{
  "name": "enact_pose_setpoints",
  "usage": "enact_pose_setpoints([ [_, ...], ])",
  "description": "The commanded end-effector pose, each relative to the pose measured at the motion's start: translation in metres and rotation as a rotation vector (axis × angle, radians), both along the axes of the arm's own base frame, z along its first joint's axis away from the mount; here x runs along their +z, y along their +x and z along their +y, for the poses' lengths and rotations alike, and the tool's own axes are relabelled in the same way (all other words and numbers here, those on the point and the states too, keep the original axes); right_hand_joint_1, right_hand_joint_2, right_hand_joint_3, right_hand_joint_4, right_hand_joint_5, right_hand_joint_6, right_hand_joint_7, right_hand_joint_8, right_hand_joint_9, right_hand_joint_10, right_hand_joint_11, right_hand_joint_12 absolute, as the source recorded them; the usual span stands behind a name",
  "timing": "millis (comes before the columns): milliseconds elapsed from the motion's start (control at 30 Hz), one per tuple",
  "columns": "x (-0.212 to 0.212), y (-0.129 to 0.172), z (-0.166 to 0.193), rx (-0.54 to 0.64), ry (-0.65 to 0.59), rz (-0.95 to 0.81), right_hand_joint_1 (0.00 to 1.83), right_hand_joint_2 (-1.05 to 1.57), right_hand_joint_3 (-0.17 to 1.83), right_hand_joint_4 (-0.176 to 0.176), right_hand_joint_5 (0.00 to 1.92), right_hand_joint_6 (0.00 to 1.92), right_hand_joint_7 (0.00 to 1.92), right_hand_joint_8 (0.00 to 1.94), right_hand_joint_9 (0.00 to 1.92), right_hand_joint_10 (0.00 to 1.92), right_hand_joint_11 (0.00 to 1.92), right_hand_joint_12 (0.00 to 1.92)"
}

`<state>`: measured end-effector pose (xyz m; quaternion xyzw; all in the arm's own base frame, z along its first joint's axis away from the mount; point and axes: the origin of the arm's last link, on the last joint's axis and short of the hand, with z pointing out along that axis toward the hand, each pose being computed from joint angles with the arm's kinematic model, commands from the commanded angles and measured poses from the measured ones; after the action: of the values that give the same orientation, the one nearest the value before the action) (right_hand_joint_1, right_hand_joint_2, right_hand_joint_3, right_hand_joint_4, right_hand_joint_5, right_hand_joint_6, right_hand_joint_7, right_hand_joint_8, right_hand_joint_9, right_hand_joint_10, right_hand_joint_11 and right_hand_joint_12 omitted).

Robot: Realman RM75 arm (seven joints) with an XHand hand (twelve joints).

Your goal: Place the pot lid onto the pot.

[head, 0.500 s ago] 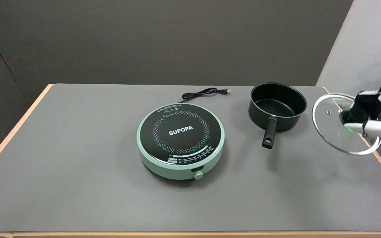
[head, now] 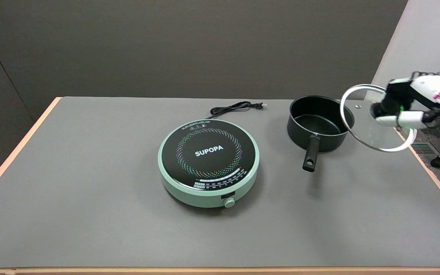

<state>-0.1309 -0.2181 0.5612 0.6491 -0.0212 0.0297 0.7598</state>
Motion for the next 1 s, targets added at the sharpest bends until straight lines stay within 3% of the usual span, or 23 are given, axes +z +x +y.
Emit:
enact_pose_setpoints([
  [33,-0.013,0.022,-0.091,-0.043,0.093,-0.012,1.22,1.04,0.25,-0.088,0.76,1.27,1.03,1.06,0.92,1.4,0.58,1.51],
  [267,-0.015,0.025,-0.111,-0.048,0.109,-0.019,1.22,1.04,0.25,-0.082,0.76,1.28,1.03,1.06,0.92,1.4,0.62,1.47],
  [1000,0.013,0.01,-0.105,-0.12,-0.016,-0.012,1.22,1.05,0.24,-0.097,0.75,1.29,1.03,1.05,0.91,1.38,0.65,1.42],
])
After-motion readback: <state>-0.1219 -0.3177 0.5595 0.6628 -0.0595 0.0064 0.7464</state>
